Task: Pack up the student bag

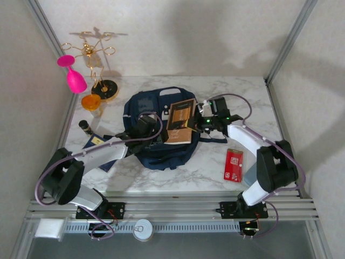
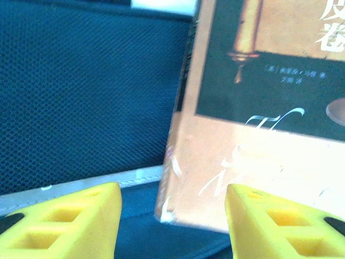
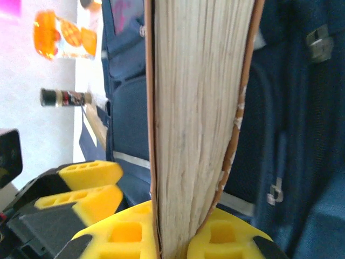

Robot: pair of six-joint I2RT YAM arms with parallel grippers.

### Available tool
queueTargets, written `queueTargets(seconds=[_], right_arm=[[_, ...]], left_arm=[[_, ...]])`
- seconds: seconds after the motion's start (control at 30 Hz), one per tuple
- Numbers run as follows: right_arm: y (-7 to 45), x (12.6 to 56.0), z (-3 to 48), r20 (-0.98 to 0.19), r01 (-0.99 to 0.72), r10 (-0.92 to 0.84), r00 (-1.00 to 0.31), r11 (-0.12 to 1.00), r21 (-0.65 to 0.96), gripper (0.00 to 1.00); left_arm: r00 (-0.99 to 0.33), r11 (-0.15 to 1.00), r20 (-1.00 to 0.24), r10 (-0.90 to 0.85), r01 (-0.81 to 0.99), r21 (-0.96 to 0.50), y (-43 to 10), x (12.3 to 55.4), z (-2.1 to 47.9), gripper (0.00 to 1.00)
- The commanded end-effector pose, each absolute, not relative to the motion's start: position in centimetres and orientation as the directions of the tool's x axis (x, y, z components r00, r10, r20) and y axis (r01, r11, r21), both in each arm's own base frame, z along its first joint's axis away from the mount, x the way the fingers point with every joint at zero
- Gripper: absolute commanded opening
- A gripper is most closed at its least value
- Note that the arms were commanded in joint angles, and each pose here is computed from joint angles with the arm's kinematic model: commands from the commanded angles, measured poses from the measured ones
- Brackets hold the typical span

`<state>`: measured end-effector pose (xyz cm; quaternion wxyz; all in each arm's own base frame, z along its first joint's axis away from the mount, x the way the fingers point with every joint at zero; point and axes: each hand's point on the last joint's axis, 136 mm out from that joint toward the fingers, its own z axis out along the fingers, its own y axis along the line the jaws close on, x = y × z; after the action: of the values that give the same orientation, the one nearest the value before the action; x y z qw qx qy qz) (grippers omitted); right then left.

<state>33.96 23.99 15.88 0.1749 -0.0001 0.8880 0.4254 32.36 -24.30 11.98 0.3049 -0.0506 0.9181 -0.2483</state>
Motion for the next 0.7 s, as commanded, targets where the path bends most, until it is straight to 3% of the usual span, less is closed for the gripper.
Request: queueTargets(seconds=[0.0, 0.33, 0.43, 0.67], right_arm=[[21.1, 33.8, 19.8, -0.377, -0.187, 0.197, -0.905, 0.612, 0.768, 0.03], [12.2, 32.8, 21.7, -0.381, -0.075, 0.389, -0.839, 0.61, 0.789, 0.03], [11.7, 32.5, 21.2, -0.367, -0.06, 0.397, -0.841, 0.606, 0.793, 0.02], [11.3, 32.6, 20.6, -0.362, -0.048, 0.402, -0.841, 0.612, 0.79, 0.01]], left_arm=[[-0.797, 0.915, -0.601, -0.064, 0.193, -0.353, -24.6, 30.5, 13.7, 0.55], [-0.78, 0.903, -0.524, 0.341, 0.426, -0.047, -27.5, 27.1, 9.8, 0.61], [-0.777, 0.904, -0.499, 0.384, 0.425, 0.034, -27.7, 27.9, 8.3, 0.56], [-0.774, 0.898, -0.478, 0.415, 0.434, 0.077, -28.3, 28.7, 6.9, 0.47]])
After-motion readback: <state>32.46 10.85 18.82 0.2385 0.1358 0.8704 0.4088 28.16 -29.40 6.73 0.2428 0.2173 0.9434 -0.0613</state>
